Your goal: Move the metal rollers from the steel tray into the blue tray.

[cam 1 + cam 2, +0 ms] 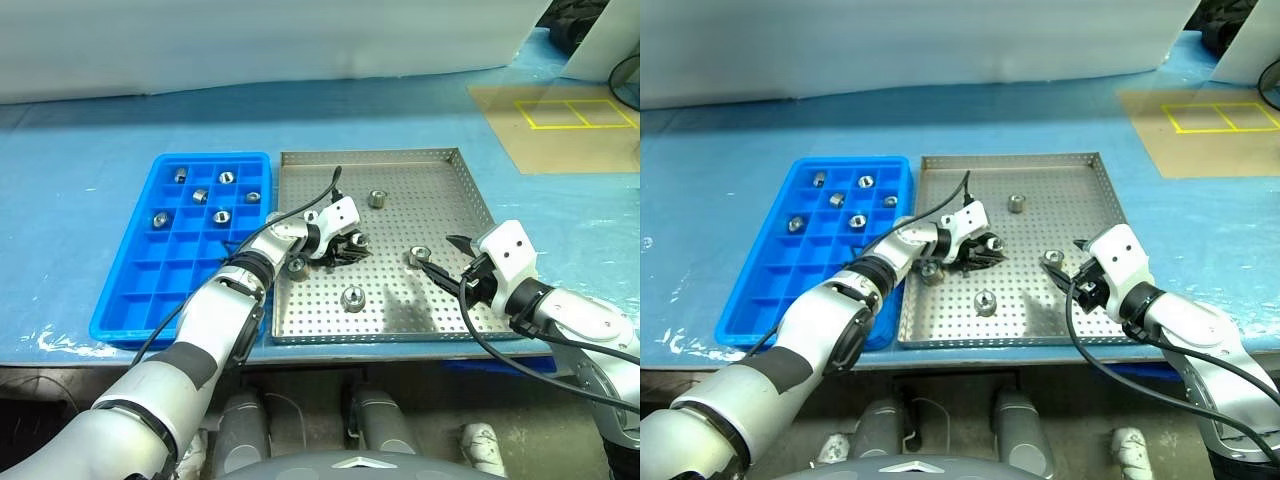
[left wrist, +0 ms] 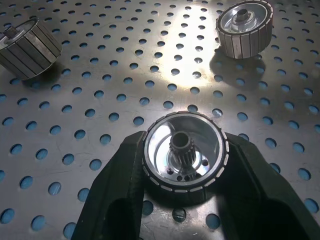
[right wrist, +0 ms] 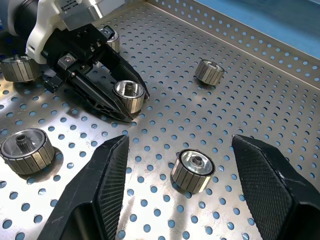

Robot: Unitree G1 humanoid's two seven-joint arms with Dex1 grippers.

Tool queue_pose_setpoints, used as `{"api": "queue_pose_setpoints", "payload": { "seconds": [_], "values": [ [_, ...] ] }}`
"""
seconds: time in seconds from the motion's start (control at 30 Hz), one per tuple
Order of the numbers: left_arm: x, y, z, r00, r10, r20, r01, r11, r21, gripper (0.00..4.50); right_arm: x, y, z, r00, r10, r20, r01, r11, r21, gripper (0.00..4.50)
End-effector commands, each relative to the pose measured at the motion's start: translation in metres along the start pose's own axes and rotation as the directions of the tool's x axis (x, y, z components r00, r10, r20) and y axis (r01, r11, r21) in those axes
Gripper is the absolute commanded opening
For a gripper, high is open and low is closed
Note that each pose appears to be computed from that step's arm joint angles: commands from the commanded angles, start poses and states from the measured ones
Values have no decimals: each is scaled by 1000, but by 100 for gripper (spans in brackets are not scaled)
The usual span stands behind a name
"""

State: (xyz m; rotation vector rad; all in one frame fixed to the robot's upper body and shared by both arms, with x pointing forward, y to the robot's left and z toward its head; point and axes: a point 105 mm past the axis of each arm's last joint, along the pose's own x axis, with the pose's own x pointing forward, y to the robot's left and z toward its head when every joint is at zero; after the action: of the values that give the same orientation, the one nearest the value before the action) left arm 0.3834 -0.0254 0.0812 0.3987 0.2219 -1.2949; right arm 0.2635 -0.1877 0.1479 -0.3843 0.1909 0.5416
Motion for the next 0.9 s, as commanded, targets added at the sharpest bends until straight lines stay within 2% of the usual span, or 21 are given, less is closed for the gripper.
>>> {"api": "queue_pose_setpoints", "payload": {
  "seconds": [0.03,0.1,0.17,0.33,0.43,0.57,0.6,0.7,0.77,0.83,0.9],
  "values": [
    [-4,1,3,1000,-13,22,13,1000,-4,183,1,0,14,999,-1,46,3,999,-46,334],
    [-5,6,6,1000,15,27,-16,1000,3,183,2,0,14,999,2,48,0,999,-47,334],
    [-9,12,22,996,24,91,-27,999,33,183,5,3,17,998,21,59,-19,999,-44,334],
    [-32,16,79,940,-81,331,49,993,105,183,14,12,22,993,88,74,-84,995,-56,334],
    [-53,22,96,907,-111,406,58,988,140,183,23,16,27,986,139,90,-133,989,-70,334],
    [-81,33,89,915,-81,396,4,982,190,183,37,21,38,969,211,128,-200,975,-92,334],
    [-96,37,80,926,-68,372,-11,979,206,183,43,24,44,958,248,144,-234,966,-108,334],
    [-136,46,54,954,9,299,-82,969,233,183,62,31,58,922,343,180,-318,936,-153,334],
    [-158,50,48,952,73,298,-141,966,216,183,71,32,64,905,380,190,-351,921,-171,334],
    [-171,52,39,961,110,254,-169,960,223,183,80,35,69,885,422,197,-386,901,-197,334],
    [-182,61,36,953,208,219,-263,929,262,183,89,39,76,861,464,209,-419,880,-226,334]
  ]
}}
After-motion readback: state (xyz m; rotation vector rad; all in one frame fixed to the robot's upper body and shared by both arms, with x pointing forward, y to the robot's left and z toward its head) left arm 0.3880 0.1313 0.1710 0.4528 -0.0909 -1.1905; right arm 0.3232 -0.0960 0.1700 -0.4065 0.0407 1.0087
